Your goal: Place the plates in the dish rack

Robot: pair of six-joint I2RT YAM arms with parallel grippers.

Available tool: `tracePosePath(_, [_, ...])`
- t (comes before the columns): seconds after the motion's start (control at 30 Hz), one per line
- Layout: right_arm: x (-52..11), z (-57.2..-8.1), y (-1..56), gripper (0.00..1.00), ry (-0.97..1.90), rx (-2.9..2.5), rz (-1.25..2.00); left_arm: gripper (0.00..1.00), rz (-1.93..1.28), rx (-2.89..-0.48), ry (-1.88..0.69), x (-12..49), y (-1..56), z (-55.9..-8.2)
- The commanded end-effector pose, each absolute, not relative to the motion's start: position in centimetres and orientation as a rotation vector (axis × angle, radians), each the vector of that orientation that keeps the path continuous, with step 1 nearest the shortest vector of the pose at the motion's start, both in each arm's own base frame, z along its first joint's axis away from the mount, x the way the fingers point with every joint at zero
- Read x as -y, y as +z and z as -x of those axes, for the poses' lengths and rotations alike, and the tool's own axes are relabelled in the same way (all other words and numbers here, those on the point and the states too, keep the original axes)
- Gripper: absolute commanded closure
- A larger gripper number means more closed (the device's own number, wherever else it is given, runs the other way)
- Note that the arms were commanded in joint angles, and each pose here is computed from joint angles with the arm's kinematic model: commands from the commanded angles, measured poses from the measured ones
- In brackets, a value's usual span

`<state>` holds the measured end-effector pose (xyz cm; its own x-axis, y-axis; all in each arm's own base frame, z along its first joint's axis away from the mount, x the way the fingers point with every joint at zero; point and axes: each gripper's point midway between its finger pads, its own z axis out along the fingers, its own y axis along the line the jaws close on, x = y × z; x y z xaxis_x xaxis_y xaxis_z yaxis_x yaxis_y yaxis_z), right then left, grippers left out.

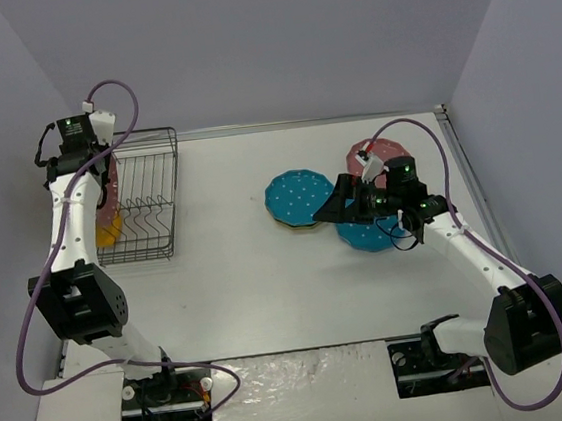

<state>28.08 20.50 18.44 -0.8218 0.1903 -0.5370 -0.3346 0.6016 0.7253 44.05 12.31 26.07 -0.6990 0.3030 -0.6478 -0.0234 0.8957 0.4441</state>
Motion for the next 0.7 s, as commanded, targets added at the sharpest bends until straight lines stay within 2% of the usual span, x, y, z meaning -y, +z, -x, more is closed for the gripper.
tracePosePath(0.0, [-20.5, -28.3, 20.4, 0.00, 1.195, -2.172, 0.160, 1.00, -0.153, -2.099, 0.637, -13.3, 31.1, -45.6])
tracePosePath(0.2, [-20.2, -28.3, 20.3, 0.00, 1.190, -2.172, 0.145, 1.00, -0.131, -2.118, 0.625, -13.1, 29.6, -44.8])
tracePosePath(0.67, [-20.0, -28.2, 20.5, 0.00, 1.188, -2.161, 0.147, 1.00, -0.136, -1.914, 0.628, -12.0, 39.2, -44.1])
